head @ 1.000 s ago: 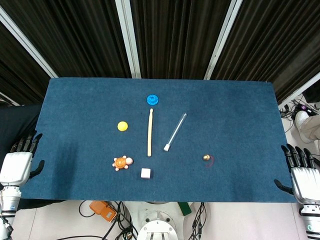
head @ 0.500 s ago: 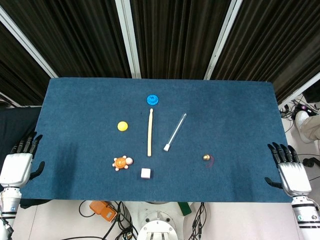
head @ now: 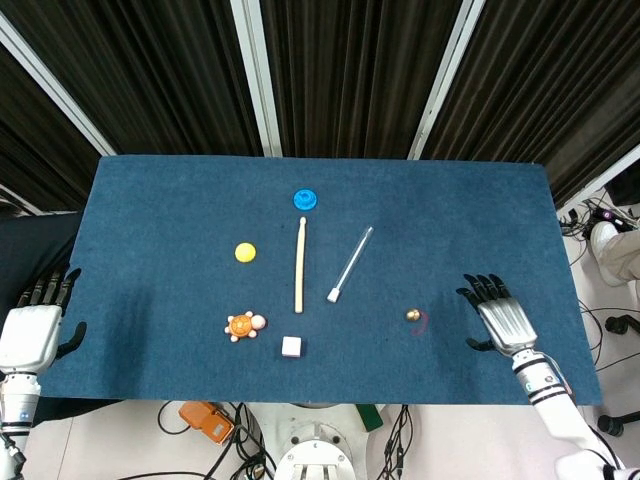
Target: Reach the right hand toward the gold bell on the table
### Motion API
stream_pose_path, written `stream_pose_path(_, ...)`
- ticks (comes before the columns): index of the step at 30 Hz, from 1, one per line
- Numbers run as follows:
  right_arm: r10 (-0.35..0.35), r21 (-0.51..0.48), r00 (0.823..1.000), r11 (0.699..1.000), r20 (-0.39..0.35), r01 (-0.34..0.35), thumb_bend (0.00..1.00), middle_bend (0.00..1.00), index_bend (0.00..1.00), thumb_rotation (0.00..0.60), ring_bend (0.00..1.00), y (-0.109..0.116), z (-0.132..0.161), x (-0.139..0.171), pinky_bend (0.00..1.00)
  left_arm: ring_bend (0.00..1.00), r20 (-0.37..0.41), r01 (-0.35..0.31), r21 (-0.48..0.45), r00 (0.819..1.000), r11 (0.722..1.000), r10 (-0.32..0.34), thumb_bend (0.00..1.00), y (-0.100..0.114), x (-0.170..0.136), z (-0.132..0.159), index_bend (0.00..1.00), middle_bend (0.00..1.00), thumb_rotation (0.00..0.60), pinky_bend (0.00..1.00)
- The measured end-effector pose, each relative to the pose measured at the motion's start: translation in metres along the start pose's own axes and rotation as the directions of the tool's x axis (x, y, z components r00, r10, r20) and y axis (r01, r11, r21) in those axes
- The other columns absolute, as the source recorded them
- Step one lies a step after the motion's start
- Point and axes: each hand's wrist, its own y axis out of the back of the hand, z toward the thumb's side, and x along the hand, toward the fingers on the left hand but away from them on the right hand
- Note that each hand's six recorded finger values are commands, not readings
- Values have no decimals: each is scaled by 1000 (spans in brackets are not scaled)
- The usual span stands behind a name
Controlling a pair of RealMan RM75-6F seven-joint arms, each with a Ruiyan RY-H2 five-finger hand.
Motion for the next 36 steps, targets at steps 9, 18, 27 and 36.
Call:
stream_pose_path(9,-2,9,998,1000,-67,2,236,103,376,600,102,-3,31,-28,92,29,-2,9,7,1000,1000,-9,351,-2,1,0,3,0,600,169)
stream_pose_path(18,16,-9,995,1000,-97,-17,237,103,428,600,104,-10,46,-49,104,29,-10,15,13,1000,1000,-15,352,-2,2,-2,4,0,600,169)
stream_pose_path(27,25,-15,990,1000,-135,-27,238,103,465,600,104,-17,63,-64,105,29,-12,20,24,1000,1000,-20,351,-3,2,-1,4,0,600,169)
stream_pose_path(36,34,-23,988,999,-153,-38,277,103,527,600,105,-22,70,-72,105,29,-23,27,29,999,999,-26,351,-5,3,-2,3,0,600,170)
